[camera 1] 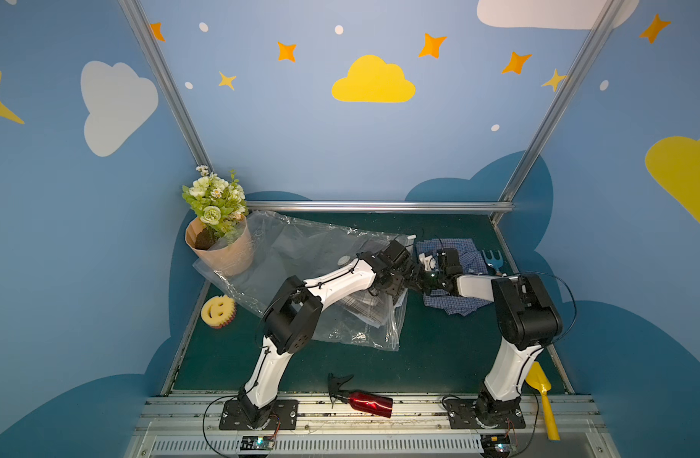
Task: Take the shirt out of the vacuum bag
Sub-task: Take out the shirt from the vacuum bag.
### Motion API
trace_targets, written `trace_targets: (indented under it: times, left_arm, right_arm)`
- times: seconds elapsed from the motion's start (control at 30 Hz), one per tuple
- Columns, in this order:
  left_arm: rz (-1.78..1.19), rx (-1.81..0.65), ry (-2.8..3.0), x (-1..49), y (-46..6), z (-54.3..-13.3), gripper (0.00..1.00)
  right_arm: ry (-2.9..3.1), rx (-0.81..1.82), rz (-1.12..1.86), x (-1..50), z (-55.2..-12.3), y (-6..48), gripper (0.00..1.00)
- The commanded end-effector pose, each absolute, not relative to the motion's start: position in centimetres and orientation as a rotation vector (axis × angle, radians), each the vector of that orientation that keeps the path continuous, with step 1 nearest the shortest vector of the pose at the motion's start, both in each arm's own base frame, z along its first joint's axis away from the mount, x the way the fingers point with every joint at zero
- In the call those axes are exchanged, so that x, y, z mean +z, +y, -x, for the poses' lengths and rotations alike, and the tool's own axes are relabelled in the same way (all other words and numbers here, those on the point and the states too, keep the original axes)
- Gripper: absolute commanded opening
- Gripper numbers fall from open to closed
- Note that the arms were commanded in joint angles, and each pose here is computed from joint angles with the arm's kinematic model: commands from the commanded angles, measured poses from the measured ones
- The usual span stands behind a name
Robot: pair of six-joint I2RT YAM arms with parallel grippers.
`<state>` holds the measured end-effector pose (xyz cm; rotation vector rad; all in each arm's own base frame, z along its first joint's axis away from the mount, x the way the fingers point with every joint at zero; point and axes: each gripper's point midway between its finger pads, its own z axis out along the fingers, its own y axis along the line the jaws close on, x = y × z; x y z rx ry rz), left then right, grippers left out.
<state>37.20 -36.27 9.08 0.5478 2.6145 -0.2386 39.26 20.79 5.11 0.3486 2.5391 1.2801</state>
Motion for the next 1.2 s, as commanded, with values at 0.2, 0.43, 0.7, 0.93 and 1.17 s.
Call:
trace_targets:
  times: [0.2, 0.43, 0.7, 0.93, 1.17]
  left_arm:
    - [-0.512, -0.154, 2.56, 11.5, -35.5, -38.4, 0.22]
    - [-0.479, -0.136, 2.504, 14.1, -34.9, -39.0, 0.04]
    - [-0.465, -0.122, 2.48, 15.2, -34.4, -39.1, 0.04]
    - [-0.463, -0.136, 2.48, 15.1, -34.6, -39.1, 0.04]
    - [-0.468, -0.153, 2.483, 15.0, -34.8, -39.1, 0.04]
  right_arm:
    - [2.541, 1.305, -0.354, 5.1, -38.7, 20.1, 0.36]
    - [2.55, 1.27, -0.313, 6.2, -37.9, 19.8, 0.42]
    - [2.557, 1.241, -0.325, 6.2, -37.6, 19.3, 0.46]
    - [2.566, 1.247, -0.339, 5.6, -37.5, 19.4, 0.47]
    - [2.559, 1.254, -0.364, 5.1, -37.8, 19.5, 0.47]
